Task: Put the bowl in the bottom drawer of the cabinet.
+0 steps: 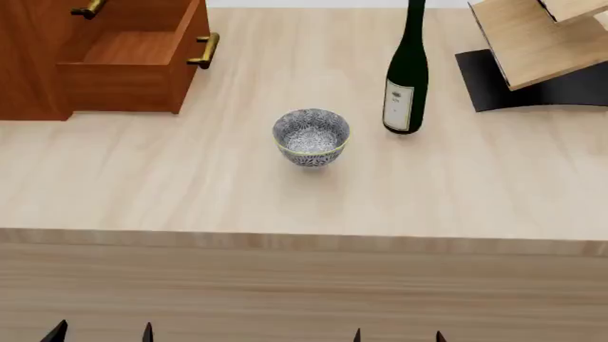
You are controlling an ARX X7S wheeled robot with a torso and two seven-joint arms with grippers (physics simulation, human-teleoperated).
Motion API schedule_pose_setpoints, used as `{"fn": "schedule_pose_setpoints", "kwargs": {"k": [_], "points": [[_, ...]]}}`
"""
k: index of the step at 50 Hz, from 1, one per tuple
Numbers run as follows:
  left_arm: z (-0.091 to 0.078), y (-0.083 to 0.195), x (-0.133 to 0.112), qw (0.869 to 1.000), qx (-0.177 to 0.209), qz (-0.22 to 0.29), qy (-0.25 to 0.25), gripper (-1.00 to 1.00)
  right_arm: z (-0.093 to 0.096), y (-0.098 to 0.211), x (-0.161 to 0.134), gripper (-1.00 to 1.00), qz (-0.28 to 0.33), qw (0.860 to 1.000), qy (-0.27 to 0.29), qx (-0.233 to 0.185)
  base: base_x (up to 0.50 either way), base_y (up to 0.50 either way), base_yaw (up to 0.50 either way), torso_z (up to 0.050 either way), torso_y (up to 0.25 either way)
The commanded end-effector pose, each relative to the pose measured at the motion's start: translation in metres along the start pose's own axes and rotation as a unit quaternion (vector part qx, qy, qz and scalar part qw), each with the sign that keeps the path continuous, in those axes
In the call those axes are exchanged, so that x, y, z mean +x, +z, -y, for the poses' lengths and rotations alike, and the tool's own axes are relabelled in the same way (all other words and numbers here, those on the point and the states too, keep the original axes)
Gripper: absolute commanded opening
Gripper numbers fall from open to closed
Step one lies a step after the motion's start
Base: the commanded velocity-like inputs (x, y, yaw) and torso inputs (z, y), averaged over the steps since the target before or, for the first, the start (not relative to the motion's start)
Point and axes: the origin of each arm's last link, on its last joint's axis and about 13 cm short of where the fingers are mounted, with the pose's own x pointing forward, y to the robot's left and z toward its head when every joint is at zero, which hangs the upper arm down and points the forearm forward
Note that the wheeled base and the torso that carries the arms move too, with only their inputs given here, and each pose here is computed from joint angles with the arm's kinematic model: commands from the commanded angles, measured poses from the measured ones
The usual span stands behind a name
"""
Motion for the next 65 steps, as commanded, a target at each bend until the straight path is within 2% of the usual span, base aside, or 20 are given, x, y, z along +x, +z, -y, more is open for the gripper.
{"fn": "schedule_pose_setpoints", "kwargs": {"k": [1, 9, 11, 12, 13, 15, 16, 34, 38, 41, 45, 46, 47, 65], "points": [[0.000, 0.000, 0.000, 1.000, 0.005, 0.000, 0.000, 1.00, 0.000, 0.000, 0.000, 1.00, 0.000, 1.000, 0.000, -0.005, 0.00, 0.00, 0.00, 0.000, 0.000], [0.000, 0.002, -0.001, 1.000, 0.003, 0.005, -0.001, 1.00, -0.001, 0.004, -0.001, 1.00, 0.012, 1.000, -0.011, -0.004, 0.00, 0.00, 0.00, 0.000, 0.000], [-0.001, 0.003, -0.002, 1.000, 0.004, 0.006, 0.000, 1.00, -0.001, 0.004, 0.000, 1.00, 0.008, 0.999, -0.024, -0.029, 0.00, 0.00, 0.00, 0.000, 0.000], [-0.001, 0.003, -0.002, 1.000, 0.003, 0.006, 0.001, 1.00, -0.001, 0.003, 0.000, 1.00, 0.007, 1.000, -0.019, -0.021, 0.00, 0.39, 0.00, 0.000, 0.000], [-0.001, 0.004, -0.002, 1.000, 0.003, 0.006, 0.000, 1.00, -0.001, 0.004, 0.000, 1.00, 0.007, 0.999, -0.031, -0.039, 0.00, 0.50, 0.00, 0.000, 0.000], [-0.001, 0.004, -0.002, 1.000, 0.003, 0.006, 0.000, 1.00, -0.002, 0.004, -0.002, 1.00, 0.007, 0.999, -0.014, -0.047, 0.00, 0.50, 0.00, 0.000, 0.000], [-0.001, 0.004, -0.002, 1.000, 0.002, 0.005, -0.001, 1.00, -0.002, 0.005, -0.002, 1.00, 0.012, 0.998, -0.026, -0.058, 0.00, 0.50, 0.00, 0.000, 0.000], [-0.002, 0.007, -0.004, 1.000, 0.006, 0.006, -0.004, 1.00, -0.001, 0.015, -0.006, 1.00, 0.021, 0.998, -0.024, -0.056, 0.00, 0.50, 0.00, 0.000, 0.000], [-0.003, 0.009, -0.004, 1.000, 0.008, 0.008, -0.004, 1.00, 0.000, 0.016, -0.005, 1.00, 0.010, 0.997, -0.042, -0.060, 0.00, 0.50, 0.00, 0.000, 0.000], [-0.003, 0.011, -0.004, 1.000, 0.010, 0.009, 0.001, 1.00, 0.000, 0.020, -0.007, 1.00, 0.013, 0.998, -0.038, -0.041, 0.00, 0.50, 0.00, 0.000, 0.000], [-0.004, 0.012, -0.003, 1.000, 0.005, -0.004, -0.003, 1.00, -0.002, 0.022, -0.008, 1.00, 0.010, 0.998, -0.032, -0.046, 0.00, 0.20, 0.00, 0.000, 0.000], [-0.004, 0.014, -0.004, 1.000, 0.008, 0.013, -0.006, 1.00, -0.002, 0.022, -0.008, 1.00, 0.008, 0.998, -0.033, -0.049, 0.00, -0.01, 0.00, 0.050, 0.000], [-0.005, 0.014, -0.003, 1.000, 0.020, 0.008, 0.020, 1.00, -0.002, 0.023, -0.009, 1.00, 0.010, 0.999, -0.030, -0.043, 0.00, -0.01, 0.00, 0.050, 0.000], [-0.006, 0.025, -0.008, 0.999, 0.025, 0.004, 0.019, 1.00, -0.006, 0.043, -0.015, 1.00, 0.025, 0.998, -0.022, -0.045, 0.00, 0.00, 0.00, 0.050, 0.000]]}}
